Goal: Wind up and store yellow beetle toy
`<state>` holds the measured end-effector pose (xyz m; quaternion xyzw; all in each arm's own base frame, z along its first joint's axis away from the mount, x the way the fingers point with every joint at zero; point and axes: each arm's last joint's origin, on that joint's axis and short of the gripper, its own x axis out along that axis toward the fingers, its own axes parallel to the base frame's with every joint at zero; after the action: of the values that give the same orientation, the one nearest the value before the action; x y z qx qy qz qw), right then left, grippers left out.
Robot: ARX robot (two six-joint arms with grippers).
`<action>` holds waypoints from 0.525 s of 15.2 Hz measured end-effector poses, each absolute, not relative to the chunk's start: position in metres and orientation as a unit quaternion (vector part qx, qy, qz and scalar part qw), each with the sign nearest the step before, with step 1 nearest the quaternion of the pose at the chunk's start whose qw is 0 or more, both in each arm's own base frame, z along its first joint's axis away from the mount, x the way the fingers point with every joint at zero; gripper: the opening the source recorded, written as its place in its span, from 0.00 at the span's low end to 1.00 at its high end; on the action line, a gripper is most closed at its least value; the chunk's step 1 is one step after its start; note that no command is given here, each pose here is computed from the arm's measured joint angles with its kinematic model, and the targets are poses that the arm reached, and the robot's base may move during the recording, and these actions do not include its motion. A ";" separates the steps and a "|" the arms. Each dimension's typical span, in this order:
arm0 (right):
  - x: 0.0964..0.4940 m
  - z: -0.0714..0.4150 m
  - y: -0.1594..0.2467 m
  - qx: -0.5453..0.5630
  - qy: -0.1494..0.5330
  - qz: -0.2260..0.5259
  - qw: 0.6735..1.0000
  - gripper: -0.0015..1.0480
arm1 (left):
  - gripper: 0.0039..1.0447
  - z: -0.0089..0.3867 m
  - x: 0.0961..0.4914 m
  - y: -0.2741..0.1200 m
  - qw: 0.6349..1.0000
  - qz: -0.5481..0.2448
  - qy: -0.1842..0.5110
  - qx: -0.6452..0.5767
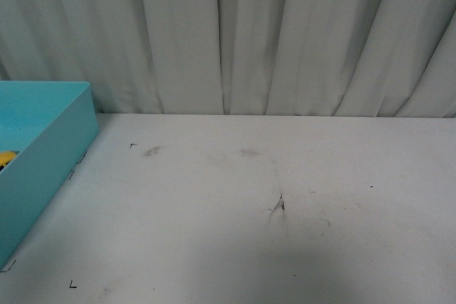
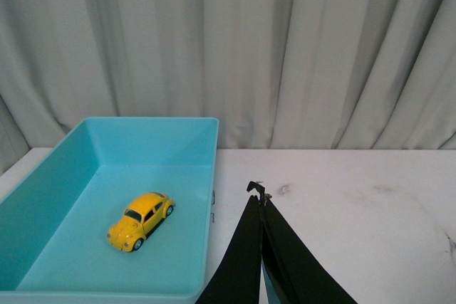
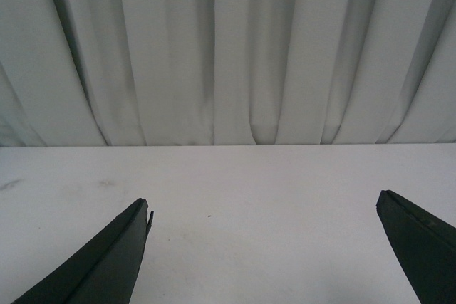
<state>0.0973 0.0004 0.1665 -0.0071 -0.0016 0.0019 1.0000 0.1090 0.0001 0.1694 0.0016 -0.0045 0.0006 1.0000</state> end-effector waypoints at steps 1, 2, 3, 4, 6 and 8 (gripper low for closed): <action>0.097 0.167 0.000 -0.007 -0.002 0.002 1.000 0.94 | 0.01 0.169 0.108 0.000 1.000 0.001 -0.005 0.002; 0.097 0.167 0.000 -0.007 -0.002 0.002 1.000 0.94 | 0.01 0.164 0.102 0.000 1.000 0.000 0.020 0.002; 0.097 0.167 0.000 -0.007 -0.001 0.002 1.000 0.94 | 0.01 0.167 0.097 0.000 1.000 0.000 -0.004 0.002; 0.097 0.167 0.000 -0.007 -0.002 0.002 1.000 0.94 | 0.01 0.168 0.097 0.000 1.000 0.001 -0.004 0.002; 0.097 0.167 0.000 -0.007 -0.002 0.002 1.000 0.94 | 0.01 0.167 0.097 0.000 1.000 0.000 -0.002 0.002; 0.097 0.167 0.000 -0.007 -0.002 0.002 1.000 0.94 | 0.02 0.166 0.097 0.000 1.000 0.000 -0.001 0.001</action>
<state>0.0972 0.0004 0.1666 -0.0071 -0.0020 0.0019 1.0000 0.0974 0.0000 0.1664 0.0010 -0.0007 0.0000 1.0000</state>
